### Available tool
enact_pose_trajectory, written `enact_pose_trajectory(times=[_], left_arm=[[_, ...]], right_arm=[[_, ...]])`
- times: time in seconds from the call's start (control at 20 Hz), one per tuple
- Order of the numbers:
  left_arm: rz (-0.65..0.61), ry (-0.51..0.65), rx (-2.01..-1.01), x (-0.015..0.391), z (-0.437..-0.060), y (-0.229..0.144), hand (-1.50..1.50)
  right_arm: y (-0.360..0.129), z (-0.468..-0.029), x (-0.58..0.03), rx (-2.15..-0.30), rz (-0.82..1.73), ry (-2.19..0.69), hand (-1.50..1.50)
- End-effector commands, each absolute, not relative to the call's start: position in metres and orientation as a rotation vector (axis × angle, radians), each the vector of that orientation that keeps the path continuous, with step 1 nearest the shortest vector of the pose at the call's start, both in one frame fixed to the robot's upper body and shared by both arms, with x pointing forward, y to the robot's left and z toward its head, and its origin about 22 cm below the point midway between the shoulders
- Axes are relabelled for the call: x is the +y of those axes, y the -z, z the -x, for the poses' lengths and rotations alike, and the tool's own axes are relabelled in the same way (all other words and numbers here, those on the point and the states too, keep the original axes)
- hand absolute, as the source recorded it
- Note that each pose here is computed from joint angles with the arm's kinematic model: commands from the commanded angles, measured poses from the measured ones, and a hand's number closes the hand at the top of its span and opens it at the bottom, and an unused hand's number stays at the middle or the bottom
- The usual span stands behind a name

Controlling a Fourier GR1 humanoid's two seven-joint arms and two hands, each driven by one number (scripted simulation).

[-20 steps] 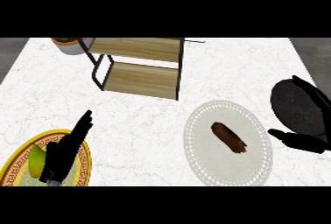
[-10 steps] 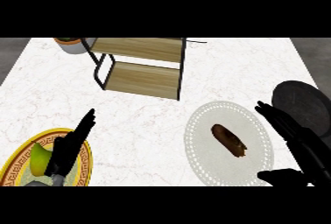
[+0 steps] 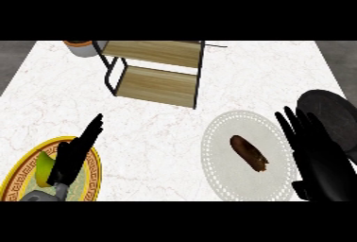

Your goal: Pick the sweet potato from the placemat and place it in the tiered shelf

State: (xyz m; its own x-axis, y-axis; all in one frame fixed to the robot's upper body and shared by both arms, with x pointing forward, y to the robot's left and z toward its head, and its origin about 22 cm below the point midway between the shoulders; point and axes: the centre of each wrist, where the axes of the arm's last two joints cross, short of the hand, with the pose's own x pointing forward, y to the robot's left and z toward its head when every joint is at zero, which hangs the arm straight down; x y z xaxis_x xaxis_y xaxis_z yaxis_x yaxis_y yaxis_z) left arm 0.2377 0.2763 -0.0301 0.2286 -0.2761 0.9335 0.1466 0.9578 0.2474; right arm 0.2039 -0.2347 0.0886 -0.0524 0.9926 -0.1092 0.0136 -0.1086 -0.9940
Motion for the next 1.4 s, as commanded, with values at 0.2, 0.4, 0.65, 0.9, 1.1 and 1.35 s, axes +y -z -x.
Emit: enact_pose_trajectory(times=[0.2,0.4,0.65,0.9,1.1,1.35], left_arm=[[-0.093,0.297,-1.306,0.276,-0.245,0.023,0.0],[-0.082,0.289,-1.311,0.269,-0.254,0.029,0.0],[-0.107,0.275,-1.291,0.269,-0.248,0.041,0.0],[-0.116,0.281,-1.312,0.261,-0.228,0.025,0.0],[-0.127,0.287,-1.325,0.254,-0.239,0.045,0.0],[-0.108,0.282,-1.311,0.276,-0.23,0.039,0.0]], right_arm=[[-0.048,-0.192,-0.12,-1.011,1.402,-1.365,-1.5],[-0.017,-0.207,-0.088,-0.927,1.38,-1.365,-1.5],[-0.019,-0.221,-0.097,-0.804,1.415,-1.331,-1.5],[-0.006,-0.22,-0.084,-0.778,1.439,-1.315,-1.5],[0.007,-0.209,-0.094,-0.804,1.542,-1.305,-1.5],[-0.002,-0.231,-0.112,-0.75,1.572,-1.302,-1.5]])
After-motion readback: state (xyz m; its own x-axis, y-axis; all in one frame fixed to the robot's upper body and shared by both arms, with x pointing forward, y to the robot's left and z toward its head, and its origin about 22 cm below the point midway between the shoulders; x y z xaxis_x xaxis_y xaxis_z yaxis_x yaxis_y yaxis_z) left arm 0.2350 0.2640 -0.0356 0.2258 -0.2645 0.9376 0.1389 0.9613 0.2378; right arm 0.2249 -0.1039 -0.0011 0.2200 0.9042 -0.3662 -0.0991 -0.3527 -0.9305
